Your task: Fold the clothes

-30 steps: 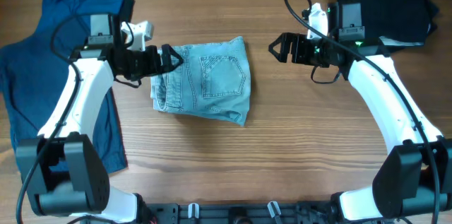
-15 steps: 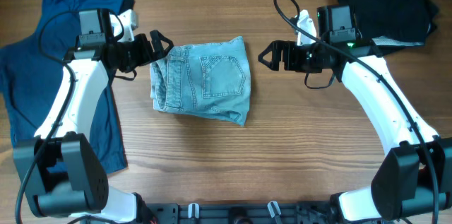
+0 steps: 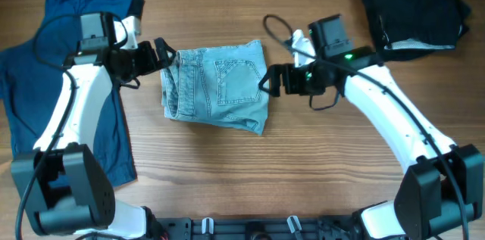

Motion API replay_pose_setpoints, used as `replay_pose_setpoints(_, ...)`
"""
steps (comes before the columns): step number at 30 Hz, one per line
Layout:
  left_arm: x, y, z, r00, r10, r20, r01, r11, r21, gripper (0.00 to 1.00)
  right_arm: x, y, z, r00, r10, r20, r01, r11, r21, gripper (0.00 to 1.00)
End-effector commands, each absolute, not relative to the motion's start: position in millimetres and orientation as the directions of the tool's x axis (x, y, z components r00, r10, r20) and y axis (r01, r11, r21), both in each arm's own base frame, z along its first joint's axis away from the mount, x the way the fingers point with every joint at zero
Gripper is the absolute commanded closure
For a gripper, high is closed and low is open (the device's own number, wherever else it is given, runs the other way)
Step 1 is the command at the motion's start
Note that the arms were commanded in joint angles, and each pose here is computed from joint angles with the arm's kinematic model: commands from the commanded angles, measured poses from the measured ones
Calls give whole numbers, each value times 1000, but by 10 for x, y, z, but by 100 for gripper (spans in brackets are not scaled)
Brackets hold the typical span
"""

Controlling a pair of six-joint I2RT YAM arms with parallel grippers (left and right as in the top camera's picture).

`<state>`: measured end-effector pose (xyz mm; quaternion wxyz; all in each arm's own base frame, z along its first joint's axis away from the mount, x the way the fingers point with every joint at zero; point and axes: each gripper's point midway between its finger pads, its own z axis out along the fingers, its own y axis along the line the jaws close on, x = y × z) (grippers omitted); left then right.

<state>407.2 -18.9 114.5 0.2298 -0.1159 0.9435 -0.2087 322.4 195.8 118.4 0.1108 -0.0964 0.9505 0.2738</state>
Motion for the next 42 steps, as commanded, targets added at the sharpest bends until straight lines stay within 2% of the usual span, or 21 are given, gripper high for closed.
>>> replay_pose_setpoints(1, 4172, 72, 1436, -801, -329, -500, -113, 903, -414, 0, 2990, 2134, 993, -943, -232, -240, -322, 819, 475, 1)
replay_pose_setpoints(3, 4191, 106, 1449, -793, -337, -507, -118, 902, -415, 0, 2824, 2257, 919, -929, -296, -223, -368, 804, 468, 12)
replay_pose_setpoints(7, 4212, 116, 1462, -788, -336, -517, -115, 904, -411, 0, 2562, 2506, 803, -892, -394, -220, -451, 762, 465, 56)
replay_pose_setpoints(8, 4213, 146, 1452, -785, -337, -520, -126, 909, -398, 0, 2536, 2581, 777, -880, -412, -234, -474, 749, 464, 71)
replay_pose_setpoints(10, 4214, 156, 1451, -784, -337, -521, -129, 910, -394, 0, 2571, 2610, 674, -873, -424, -240, -487, 762, 427, 81)
replay_pose_setpoints(12, 4213, 153, 1450, -785, -337, -520, -129, 910, -395, 0, 2633, 2625, 513, -875, -426, -231, -484, 773, 410, 86)
replay_pose_setpoints(15, 4210, 153, 1447, -785, -337, -519, -130, 910, -394, 0, 2647, 2635, 154, -904, -400, -151, -426, 805, 413, 96)
replay_pose_setpoints(19, 4196, 150, 1437, -789, -338, -513, -132, 909, -395, 0, 2720, 2459, -67, -938, -335, -90, -344, 866, 364, 96)
replay_pose_setpoints(24, 4191, 149, 1432, -791, -338, -510, -133, 909, -395, 0, 3216, 1961, -79, -980, -142, -140, -180, 933, 312, 96)
replay_pose_setpoints(28, 4191, 131, 1432, -792, -335, -510, -129, 909, -395, 0, 3821, 1645, 47, -953, -4, -304, -113, 934, 340, 95)
replay_pose_setpoints(32, 4193, 123, 1431, -793, -333, -510, -128, 910, -395, 0, 4529, 1549, 361, -827, 93, -555, -154, 911, 382, 93)
replay_pose_setpoints(34, 4193, 123, 1422, -794, -333, -508, -129, 909, -395, 0, 4668, 1568, 490, -794, 131, -593, -168, 891, 422, 91)
replay_pose_setpoints(36, 4193, 125, 1419, -794, -333, -508, -129, 910, -395, 0, 4631, 1608, 539, -821, 122, -557, -174, 876, 449, 80)
replay_pose_setpoints(39, 4199, 129, 1422, -793, -329, -512, -126, 912, -391, 0, 4426, 1740, 815, -880, 65, -470, -208, 837, 506, 46)
replay_pose_setpoints(42, 4197, 153, 1414, -792, -331, -513, -134, 914, -382, 0, 4088, 1895, 1270, -915, 20, -402, -241, 772, 588, 24)
